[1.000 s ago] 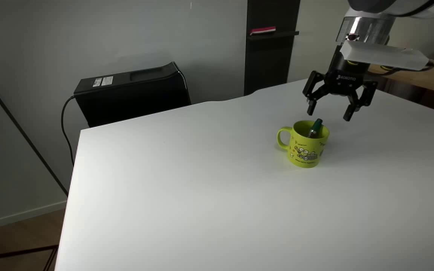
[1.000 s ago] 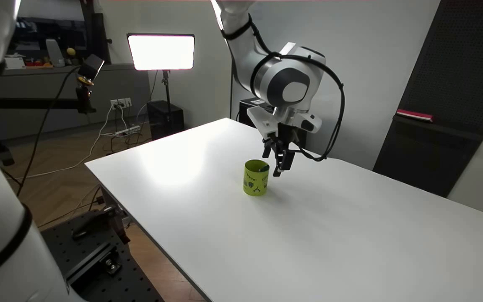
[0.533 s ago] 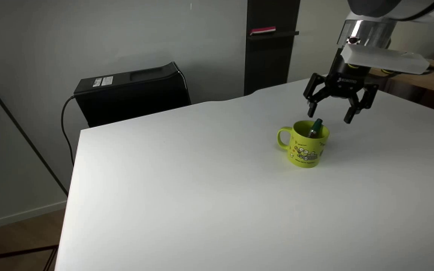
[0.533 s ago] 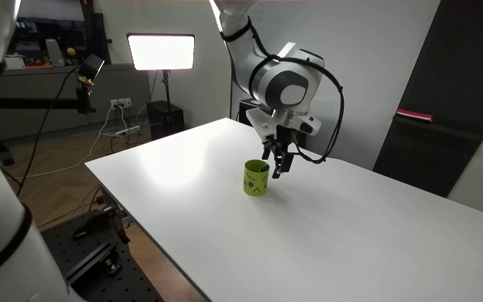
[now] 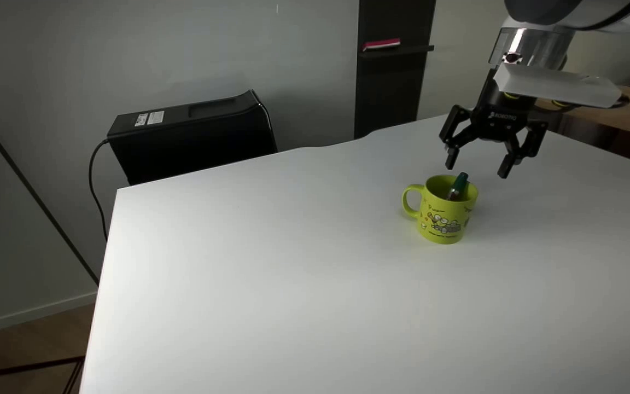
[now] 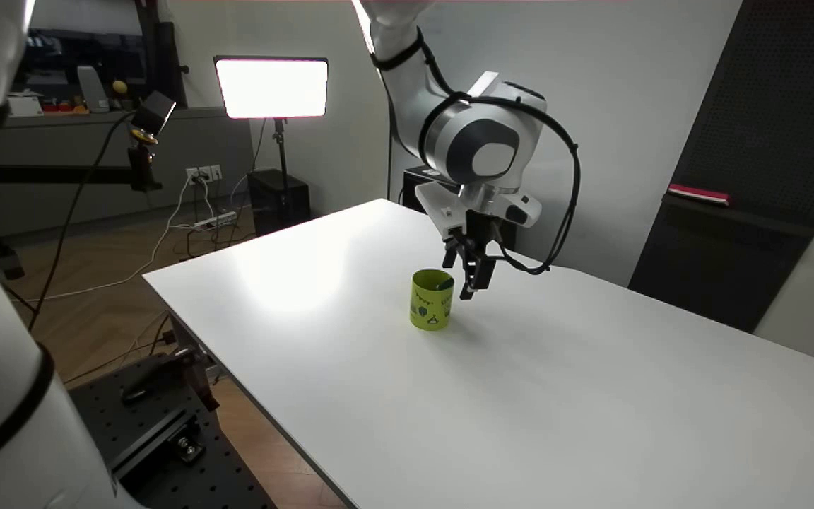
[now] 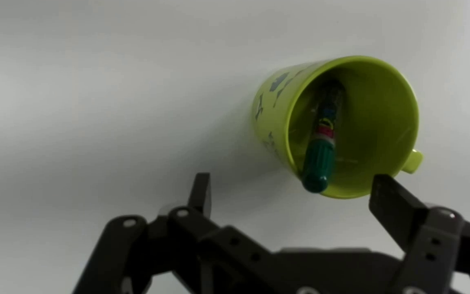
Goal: Pick the marker from the cup and put it on the table
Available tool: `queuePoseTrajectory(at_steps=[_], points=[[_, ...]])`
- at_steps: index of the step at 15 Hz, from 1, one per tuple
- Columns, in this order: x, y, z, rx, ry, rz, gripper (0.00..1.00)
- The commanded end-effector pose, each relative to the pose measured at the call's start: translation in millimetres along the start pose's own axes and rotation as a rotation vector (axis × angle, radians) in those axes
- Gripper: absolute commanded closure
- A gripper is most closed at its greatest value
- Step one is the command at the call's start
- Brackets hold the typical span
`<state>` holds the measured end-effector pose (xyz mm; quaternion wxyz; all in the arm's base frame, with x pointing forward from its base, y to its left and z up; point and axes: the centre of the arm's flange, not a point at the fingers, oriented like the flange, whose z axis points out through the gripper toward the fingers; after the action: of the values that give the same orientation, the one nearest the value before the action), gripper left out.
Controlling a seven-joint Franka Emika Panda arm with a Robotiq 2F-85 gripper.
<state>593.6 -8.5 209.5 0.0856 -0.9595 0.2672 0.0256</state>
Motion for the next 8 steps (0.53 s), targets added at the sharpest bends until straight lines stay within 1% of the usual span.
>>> queuePoseTrajectory(at_steps=[1, 2, 3, 5, 7, 8], points=[[-3.3, -3.6, -7.8, 0.003, 0.012, 0.024, 0.25], [-3.3, -4.1, -7.2, 0.001, 0.011, 0.024, 0.32], [-3.2, -4.5, -6.8, -0.001, 0.01, 0.023, 0.4], [-3.2, -5.3, -6.1, -0.007, 0.008, 0.023, 0.55], [-2.9, -6.3, -4.8, -0.016, 0.004, 0.021, 0.67], [-2.9, -6.6, -4.3, -0.018, 0.003, 0.02, 0.75]])
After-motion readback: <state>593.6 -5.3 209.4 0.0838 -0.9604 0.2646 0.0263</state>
